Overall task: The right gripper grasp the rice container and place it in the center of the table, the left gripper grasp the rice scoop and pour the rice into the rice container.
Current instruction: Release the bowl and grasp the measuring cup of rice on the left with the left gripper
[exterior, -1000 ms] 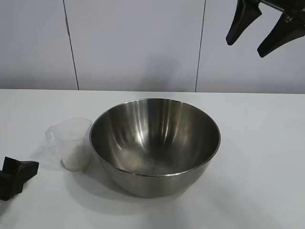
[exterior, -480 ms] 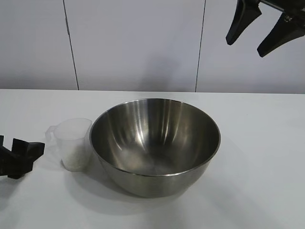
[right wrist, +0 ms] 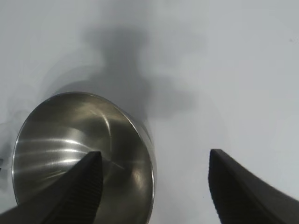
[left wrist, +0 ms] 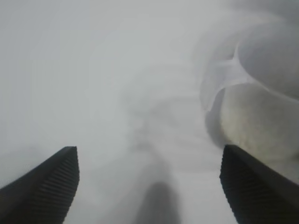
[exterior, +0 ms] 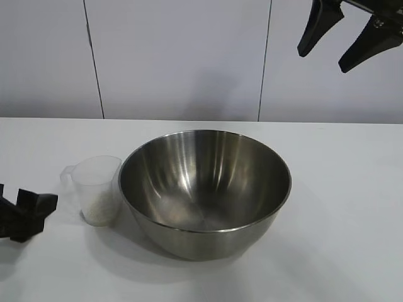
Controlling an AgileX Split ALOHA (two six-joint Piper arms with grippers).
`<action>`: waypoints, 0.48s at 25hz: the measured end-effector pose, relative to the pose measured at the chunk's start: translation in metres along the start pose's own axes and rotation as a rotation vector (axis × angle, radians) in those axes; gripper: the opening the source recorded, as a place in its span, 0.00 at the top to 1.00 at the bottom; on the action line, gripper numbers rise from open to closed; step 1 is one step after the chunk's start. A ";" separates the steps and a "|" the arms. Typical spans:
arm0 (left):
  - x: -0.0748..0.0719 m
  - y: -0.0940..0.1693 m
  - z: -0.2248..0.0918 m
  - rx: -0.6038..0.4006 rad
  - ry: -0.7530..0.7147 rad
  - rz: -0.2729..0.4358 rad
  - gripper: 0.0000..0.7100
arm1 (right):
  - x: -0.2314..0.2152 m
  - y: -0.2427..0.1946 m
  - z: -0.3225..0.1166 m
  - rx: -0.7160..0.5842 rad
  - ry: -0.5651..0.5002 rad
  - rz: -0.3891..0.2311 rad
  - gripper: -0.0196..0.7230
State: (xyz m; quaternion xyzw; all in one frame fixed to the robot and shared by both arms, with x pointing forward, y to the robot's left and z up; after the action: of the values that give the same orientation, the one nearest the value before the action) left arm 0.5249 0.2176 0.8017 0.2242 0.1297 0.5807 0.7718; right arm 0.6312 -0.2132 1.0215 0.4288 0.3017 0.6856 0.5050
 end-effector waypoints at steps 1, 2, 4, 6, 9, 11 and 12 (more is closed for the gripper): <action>-0.002 -0.001 -0.003 0.010 -0.008 -0.010 0.16 | 0.000 0.000 0.000 0.000 0.000 0.000 0.37; -0.002 -0.001 -0.004 0.012 -0.011 -0.012 0.16 | 0.000 0.000 0.000 0.000 0.000 0.000 0.37; -0.002 -0.005 0.000 0.000 -0.015 -0.013 0.16 | 0.000 0.000 0.000 0.000 0.000 0.000 0.37; -0.002 -0.009 0.003 -0.012 -0.016 -0.013 0.16 | 0.000 0.000 0.000 -0.001 0.000 0.000 0.37; -0.004 -0.017 0.002 -0.011 -0.018 -0.017 0.16 | 0.000 0.000 0.000 -0.001 0.000 0.000 0.37; -0.004 -0.023 -0.002 0.000 -0.019 -0.018 0.16 | 0.000 0.000 0.000 -0.001 0.000 0.000 0.37; -0.004 -0.025 -0.003 0.000 -0.021 -0.019 0.16 | 0.000 0.000 0.000 -0.001 0.000 0.000 0.37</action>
State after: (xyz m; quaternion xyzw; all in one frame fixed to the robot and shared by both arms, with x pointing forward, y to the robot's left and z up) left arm 0.5434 0.2082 0.7863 0.2291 0.1240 0.5708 0.7787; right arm 0.6313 -0.2132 1.0215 0.4285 0.3014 0.6857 0.5053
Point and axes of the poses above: a point on each arm's last joint axis where the gripper is mounted, y pointing back along that axis away from the gripper, x along the wrist's bending axis when the last joint is at zero, z = x × y, the point moved 8 cm from there along -y, pointing out along that axis toward the gripper, and after that the axes turned 1 degree about y, right-handed, at the moved point
